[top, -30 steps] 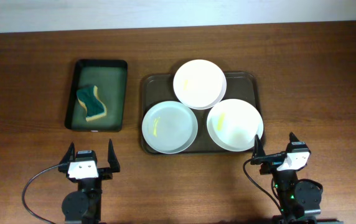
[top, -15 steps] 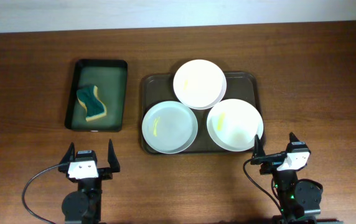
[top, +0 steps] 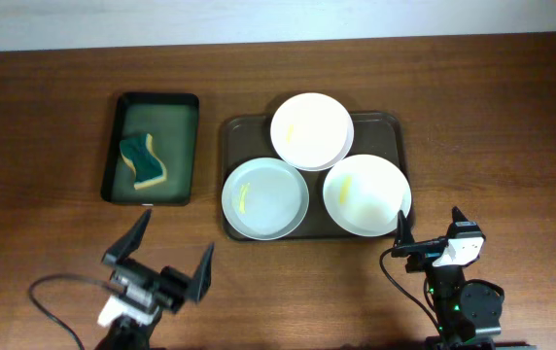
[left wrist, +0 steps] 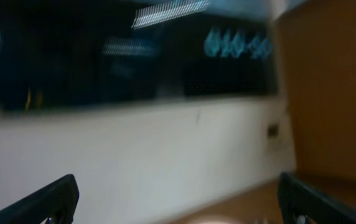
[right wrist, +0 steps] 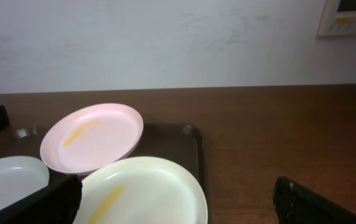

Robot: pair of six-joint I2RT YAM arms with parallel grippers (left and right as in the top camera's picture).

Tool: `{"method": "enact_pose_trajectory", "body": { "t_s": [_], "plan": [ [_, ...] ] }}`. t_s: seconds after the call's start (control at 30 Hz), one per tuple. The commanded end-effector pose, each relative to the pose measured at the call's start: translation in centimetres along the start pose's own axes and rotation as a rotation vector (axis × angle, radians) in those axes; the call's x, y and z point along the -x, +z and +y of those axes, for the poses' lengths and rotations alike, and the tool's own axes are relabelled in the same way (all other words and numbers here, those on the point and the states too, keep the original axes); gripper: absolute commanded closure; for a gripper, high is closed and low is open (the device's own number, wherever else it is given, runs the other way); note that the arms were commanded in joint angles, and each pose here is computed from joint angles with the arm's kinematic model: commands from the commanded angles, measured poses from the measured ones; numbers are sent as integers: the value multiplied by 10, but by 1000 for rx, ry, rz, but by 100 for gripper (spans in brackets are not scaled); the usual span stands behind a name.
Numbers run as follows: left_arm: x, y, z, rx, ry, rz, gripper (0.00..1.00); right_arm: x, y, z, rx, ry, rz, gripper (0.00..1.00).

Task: Clean dirty plates on tray and stack at the side
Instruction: 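Move the left gripper to the sponge in the water tray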

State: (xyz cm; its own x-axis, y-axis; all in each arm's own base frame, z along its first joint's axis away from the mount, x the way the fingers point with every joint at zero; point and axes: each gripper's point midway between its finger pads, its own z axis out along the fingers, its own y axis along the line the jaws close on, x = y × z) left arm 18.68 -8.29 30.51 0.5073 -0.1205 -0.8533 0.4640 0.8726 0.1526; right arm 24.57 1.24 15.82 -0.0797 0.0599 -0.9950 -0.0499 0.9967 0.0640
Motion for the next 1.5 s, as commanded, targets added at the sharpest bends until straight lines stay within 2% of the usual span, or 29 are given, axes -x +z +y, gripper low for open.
{"method": "enact_pose_trajectory", "body": {
  "t_s": [0.0,0.1,0.17,0.27,0.37,0.47,0.6,0.67,0.7,0.8,0.9,1.03,1.13,1.23,1.37,1.47],
  "plan": [
    [40,6,-15,-83,136,-59,1,-3,0,-2,-11,-4,5,2],
    [51,20,6,15,207,49,1,-3,0,-2,-11,-4,5,2],
    [51,31,33,121,211,208,1,-3,0,-2,-11,-4,5,2],
    [33,44,66,236,107,532,1,-3,0,-2,-11,-4,5,2],
    [13,56,67,184,-2,764,1,-3,0,-2,-11,-4,5,2],
    [-6,64,71,161,-72,914,1,-3,0,-2,-11,-4,5,2],
    [-25,88,87,168,-117,978,1,-3,0,-2,-11,-4,5,1],
    [-32,97,101,243,-165,1017,1,-3,0,-2,-11,-4,5,2],
    [-39,97,114,316,-186,1074,1,-3,0,-2,-11,-4,5,2],
    [-64,92,136,406,-193,1288,1,-3,0,-2,-11,-4,5,2],
    [-96,92,142,401,-236,1451,1,-3,0,-2,-11,-4,5,2],
    [-138,85,146,409,-269,1566,1,-3,0,-2,-11,-4,5,2],
    [-163,79,167,630,-349,1572,1,-3,0,-2,-11,-4,5,2],
    [-176,73,188,783,-454,1554,1,-3,0,-2,-11,-4,5,2],
    [-198,66,224,901,-507,1502,1,-3,0,-2,-11,-4,5,2],
    [-216,60,235,925,-516,1512,1,-3,0,-2,-11,-4,5,2]
  ]
}}
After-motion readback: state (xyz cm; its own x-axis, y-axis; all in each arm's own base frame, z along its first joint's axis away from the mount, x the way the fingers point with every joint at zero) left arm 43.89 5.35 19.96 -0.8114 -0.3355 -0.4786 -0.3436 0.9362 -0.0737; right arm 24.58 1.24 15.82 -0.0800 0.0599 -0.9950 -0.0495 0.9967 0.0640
